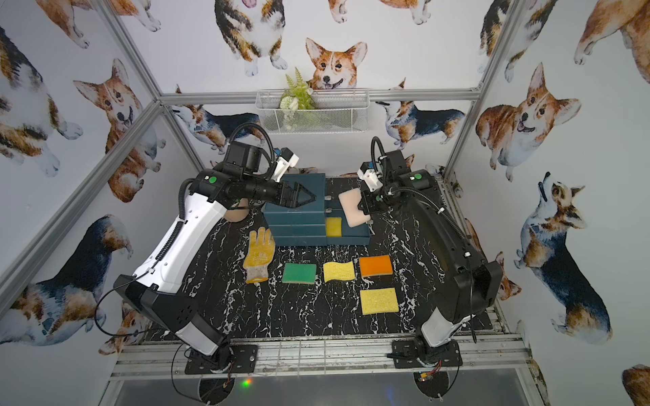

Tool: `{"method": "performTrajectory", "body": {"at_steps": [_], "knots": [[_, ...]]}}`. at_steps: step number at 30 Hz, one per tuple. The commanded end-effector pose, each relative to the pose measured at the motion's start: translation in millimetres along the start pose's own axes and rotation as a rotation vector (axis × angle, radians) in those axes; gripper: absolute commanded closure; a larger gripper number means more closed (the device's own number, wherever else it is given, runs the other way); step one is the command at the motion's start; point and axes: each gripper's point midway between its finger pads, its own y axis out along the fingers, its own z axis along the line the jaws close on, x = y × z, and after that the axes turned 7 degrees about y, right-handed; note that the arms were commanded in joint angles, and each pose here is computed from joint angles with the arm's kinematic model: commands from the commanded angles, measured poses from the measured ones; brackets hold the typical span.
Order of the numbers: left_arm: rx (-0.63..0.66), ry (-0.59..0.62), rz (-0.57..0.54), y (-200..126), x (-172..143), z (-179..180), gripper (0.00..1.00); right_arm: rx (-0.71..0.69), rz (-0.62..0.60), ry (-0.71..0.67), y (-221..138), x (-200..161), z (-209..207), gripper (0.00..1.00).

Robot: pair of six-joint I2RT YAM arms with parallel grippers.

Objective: Take the sponge out of the drawer
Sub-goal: Pick up the sponge from the drawer.

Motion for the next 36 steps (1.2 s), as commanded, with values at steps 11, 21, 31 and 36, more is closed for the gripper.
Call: {"method": "performTrajectory", "body": {"at_steps": [11,21,31,36], "knots": [[-0.129,0.047,0.151,43.4,-28.9,-14.5,0.13,0.125,0.221,-0.189,-8.8,-44.1,47.8,1.0],[-0.168,0.044,0.187,61.7,-34.4,-20.8,0.31,0.168,0.239,-0.225,-3.4,-46.7,67.5,1.0],[-0.197,0.018,0.215,67.6,-43.7,-24.5,1.0,0.145,0.18,-0.243,-8.6,-34.6,68.7,1.0],[-0.192,0.005,0.212,68.6,-45.1,-26.3,1.0,0.142,0.128,-0.235,-9.9,-24.2,70.5,0.98]]}}
